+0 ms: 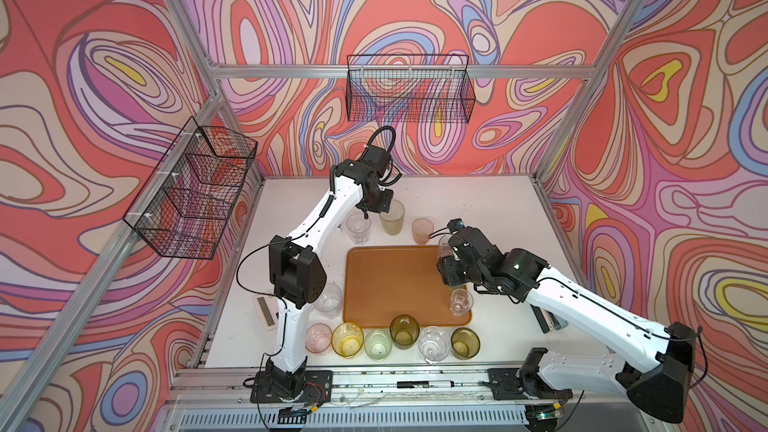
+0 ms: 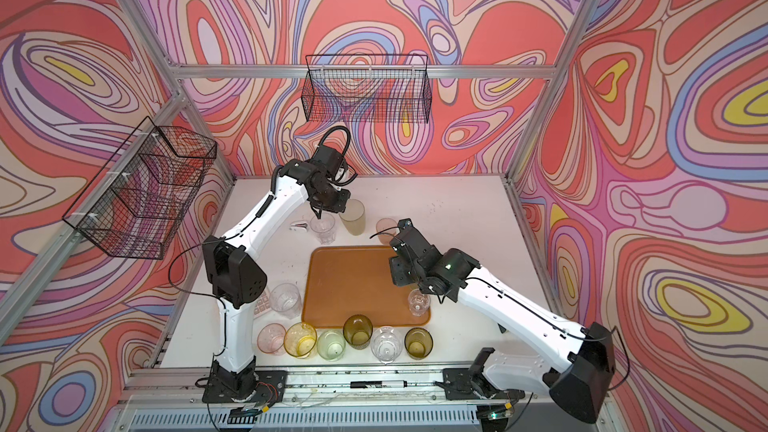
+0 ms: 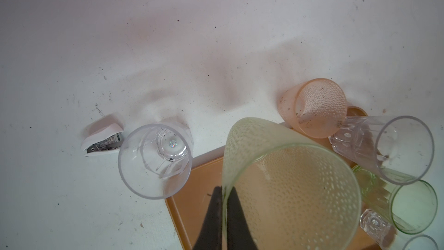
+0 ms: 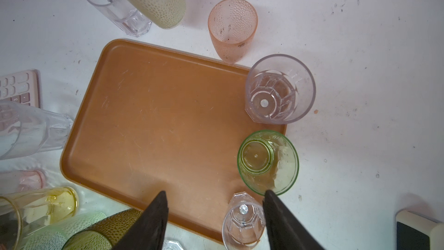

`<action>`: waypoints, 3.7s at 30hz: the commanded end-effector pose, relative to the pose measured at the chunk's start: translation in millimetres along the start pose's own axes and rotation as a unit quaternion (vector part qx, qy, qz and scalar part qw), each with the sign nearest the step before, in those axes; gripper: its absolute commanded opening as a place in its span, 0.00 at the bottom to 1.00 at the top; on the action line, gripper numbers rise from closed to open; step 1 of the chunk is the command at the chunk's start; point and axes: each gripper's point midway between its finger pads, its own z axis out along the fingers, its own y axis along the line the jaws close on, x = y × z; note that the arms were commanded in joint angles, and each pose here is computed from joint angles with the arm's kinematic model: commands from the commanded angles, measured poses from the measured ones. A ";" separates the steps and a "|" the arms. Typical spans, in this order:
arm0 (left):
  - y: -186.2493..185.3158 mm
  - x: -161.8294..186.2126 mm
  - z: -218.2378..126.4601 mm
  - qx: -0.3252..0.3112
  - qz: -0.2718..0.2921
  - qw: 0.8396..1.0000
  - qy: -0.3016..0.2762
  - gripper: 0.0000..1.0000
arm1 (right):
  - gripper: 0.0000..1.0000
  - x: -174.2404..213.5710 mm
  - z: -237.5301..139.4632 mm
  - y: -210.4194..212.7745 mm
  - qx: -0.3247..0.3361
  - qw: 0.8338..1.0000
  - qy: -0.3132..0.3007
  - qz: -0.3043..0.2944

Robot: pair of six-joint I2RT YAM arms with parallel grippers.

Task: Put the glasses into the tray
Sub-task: 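Lower left gripper onto the pale green glass rim and close it, then lift the pale green glass with left gripper and carry it over the tray, then lower the pale green glass onto the tray and open left gripper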

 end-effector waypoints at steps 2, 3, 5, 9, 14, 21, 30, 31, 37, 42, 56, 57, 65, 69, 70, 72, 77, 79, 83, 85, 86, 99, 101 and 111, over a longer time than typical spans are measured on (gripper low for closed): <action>-11.7 11.8 -28.3 0.019 -0.006 1.000 -0.009 0.00 | 0.69 -12.9 -15.7 4.3 -0.015 1.000 -0.024 0.002; -12.6 13.6 -29.7 0.021 -0.009 1.000 -0.009 0.00 | 0.68 -14.0 -17.2 5.4 -0.019 0.999 -0.026 0.005; -18.5 19.1 -33.3 0.037 -0.010 0.999 -0.005 0.00 | 0.69 -14.5 -19.9 5.6 -0.022 0.999 -0.028 0.006; -27.8 28.0 -38.6 0.044 -0.007 0.999 -0.005 0.00 | 0.70 -13.4 -22.8 1.4 -0.015 0.999 -0.030 0.007; -34.9 45.0 -41.6 0.021 -0.006 1.000 0.009 0.00 | 0.71 -6.7 -28.4 -1.6 -0.016 1.000 -0.021 0.013; -45.8 63.7 -44.2 0.016 -0.027 0.999 0.019 0.00 | 0.72 -8.5 -33.1 -10.1 -0.002 0.999 -0.031 0.032; -70.4 90.4 -33.3 0.017 -0.017 0.999 0.032 0.00 | 0.73 -14.4 -33.1 -12.4 -0.019 0.998 -0.036 0.053; -72.7 92.1 -32.6 0.018 -0.017 0.999 0.030 0.00 | 0.73 -15.4 -33.3 -13.9 -0.021 0.997 -0.036 0.058; -89.3 97.1 -28.4 0.023 -0.011 0.999 0.020 0.00 | 0.73 -16.3 -32.2 -23.3 -0.041 0.995 -0.031 0.090; -101.4 103.4 -19.2 0.028 -0.001 0.999 0.030 0.00 | 0.73 -17.6 -32.8 -27.4 -0.056 0.992 -0.032 0.105; -133.3 118.8 9.4 0.028 0.024 0.999 0.038 0.00 | 0.73 -18.0 -36.1 -37.1 -0.063 0.989 -0.036 0.132; -135.0 119.4 10.7 0.030 0.024 0.998 0.040 0.00 | 0.73 -17.3 -36.0 -38.1 -0.061 0.989 -0.036 0.132; -140.9 125.3 25.7 0.023 0.030 0.998 0.058 0.00 | 0.73 -12.9 -38.7 -48.1 -0.036 0.990 -0.039 0.129; -142.5 124.0 29.2 0.019 0.035 0.997 0.060 0.00 | 0.73 -11.0 -37.4 -48.8 -0.034 0.991 -0.035 0.127; -141.8 122.8 28.9 0.017 0.034 0.998 0.058 0.00 | 0.73 -11.2 -37.0 -48.6 -0.034 0.991 -0.035 0.127; -142.1 122.7 31.1 0.016 0.033 0.998 0.058 0.00 | 0.73 -11.3 -36.6 -47.9 -0.036 0.991 -0.035 0.126; -145.6 125.2 37.0 0.019 0.033 0.997 0.064 0.00 | 0.73 -11.1 -35.3 -46.2 -0.040 0.991 -0.032 0.125; -146.5 125.0 38.4 0.019 0.034 0.997 0.063 0.00 | 0.73 -12.0 -35.5 -45.2 -0.042 0.991 -0.032 0.124; -147.7 123.7 40.0 0.020 0.034 0.997 0.062 0.00 | 0.73 -10.8 -35.3 -46.3 -0.039 0.991 -0.031 0.123; -148.4 123.2 40.7 0.020 0.034 0.997 0.062 0.00 | 0.73 -10.2 -35.0 -46.4 -0.039 0.991 -0.031 0.124; -148.5 123.4 41.1 0.019 0.036 0.997 0.063 0.00 | 0.73 -9.9 -35.2 -46.6 -0.039 0.991 -0.030 0.124; -147.2 125.1 43.9 0.013 0.033 0.997 0.068 0.07 | 0.73 -9.6 -38.5 -48.1 -0.037 0.991 -0.033 0.126; -147.8 124.1 41.1 0.013 0.034 0.997 0.066 0.10 | 0.73 -9.4 -38.4 -48.4 -0.036 0.991 -0.033 0.125; -150.6 112.4 16.4 0.026 0.034 0.998 0.049 0.35 | 0.75 -8.3 -38.9 -46.8 -0.042 0.991 -0.033 0.123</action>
